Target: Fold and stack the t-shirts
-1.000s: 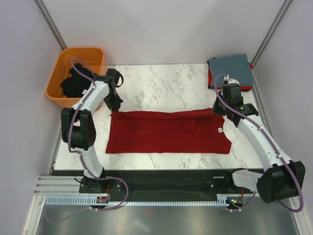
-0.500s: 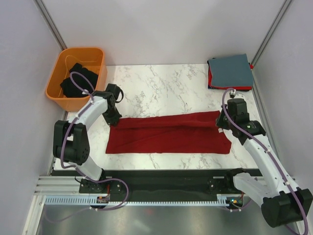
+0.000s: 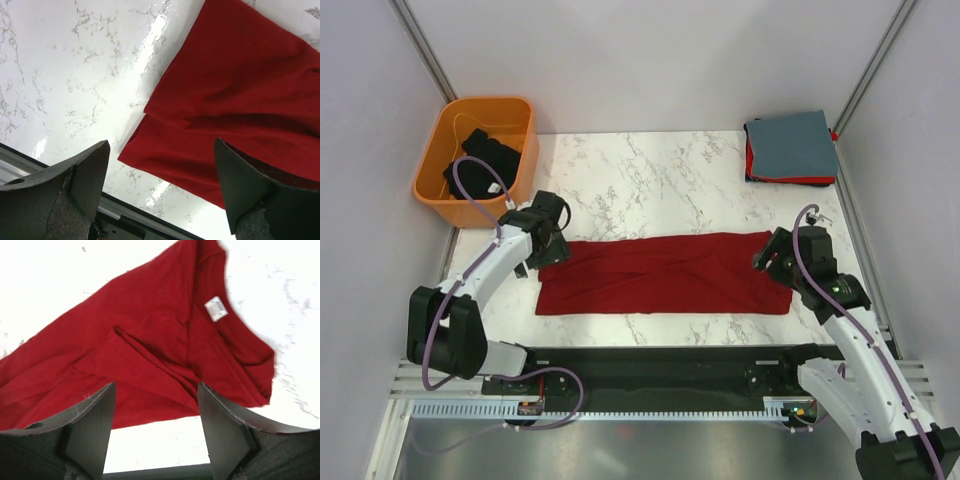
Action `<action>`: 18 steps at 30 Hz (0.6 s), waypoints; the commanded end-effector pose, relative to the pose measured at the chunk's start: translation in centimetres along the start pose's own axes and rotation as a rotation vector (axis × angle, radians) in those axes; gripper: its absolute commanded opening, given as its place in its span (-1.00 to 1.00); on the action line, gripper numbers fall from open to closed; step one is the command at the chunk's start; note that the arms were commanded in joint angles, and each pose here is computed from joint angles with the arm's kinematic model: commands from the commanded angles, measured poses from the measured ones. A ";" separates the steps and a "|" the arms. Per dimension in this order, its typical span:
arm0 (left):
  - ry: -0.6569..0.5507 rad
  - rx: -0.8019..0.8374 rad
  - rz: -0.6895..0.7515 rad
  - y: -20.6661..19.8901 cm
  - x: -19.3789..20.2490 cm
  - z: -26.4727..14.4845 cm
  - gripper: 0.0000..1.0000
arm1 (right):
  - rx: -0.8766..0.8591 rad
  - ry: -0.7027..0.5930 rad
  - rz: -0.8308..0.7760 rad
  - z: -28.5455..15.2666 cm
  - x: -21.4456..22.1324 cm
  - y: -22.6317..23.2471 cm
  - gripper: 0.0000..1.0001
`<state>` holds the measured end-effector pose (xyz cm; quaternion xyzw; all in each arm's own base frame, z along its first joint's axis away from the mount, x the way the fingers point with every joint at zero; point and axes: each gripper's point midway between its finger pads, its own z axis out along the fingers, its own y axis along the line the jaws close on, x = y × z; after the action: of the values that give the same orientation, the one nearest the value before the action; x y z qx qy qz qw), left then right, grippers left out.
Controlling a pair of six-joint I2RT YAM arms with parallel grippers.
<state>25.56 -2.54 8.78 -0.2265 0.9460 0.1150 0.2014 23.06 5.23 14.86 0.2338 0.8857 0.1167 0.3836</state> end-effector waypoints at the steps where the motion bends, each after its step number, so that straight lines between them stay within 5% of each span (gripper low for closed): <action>1: -0.089 0.021 0.023 -0.5 -2.5 -0.7 0.81 | -0.097 0.048 0.036 1.3 0.1 2.8 0.46; 11: -0.017 0.140 0.136 -8.0 -3.0 1.0 0.73 | -0.137 0.227 0.018 7.4 3.8 6.1 0.50; 18: 0.094 0.120 0.262 -10.4 1.1 3.7 0.69 | 0.029 0.330 0.055 10.1 8.1 2.1 0.50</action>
<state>30.96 -9.70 3.97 -0.1202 0.9768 0.0846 0.1555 26.63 11.67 4.99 0.2188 0.9352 0.1579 0.2294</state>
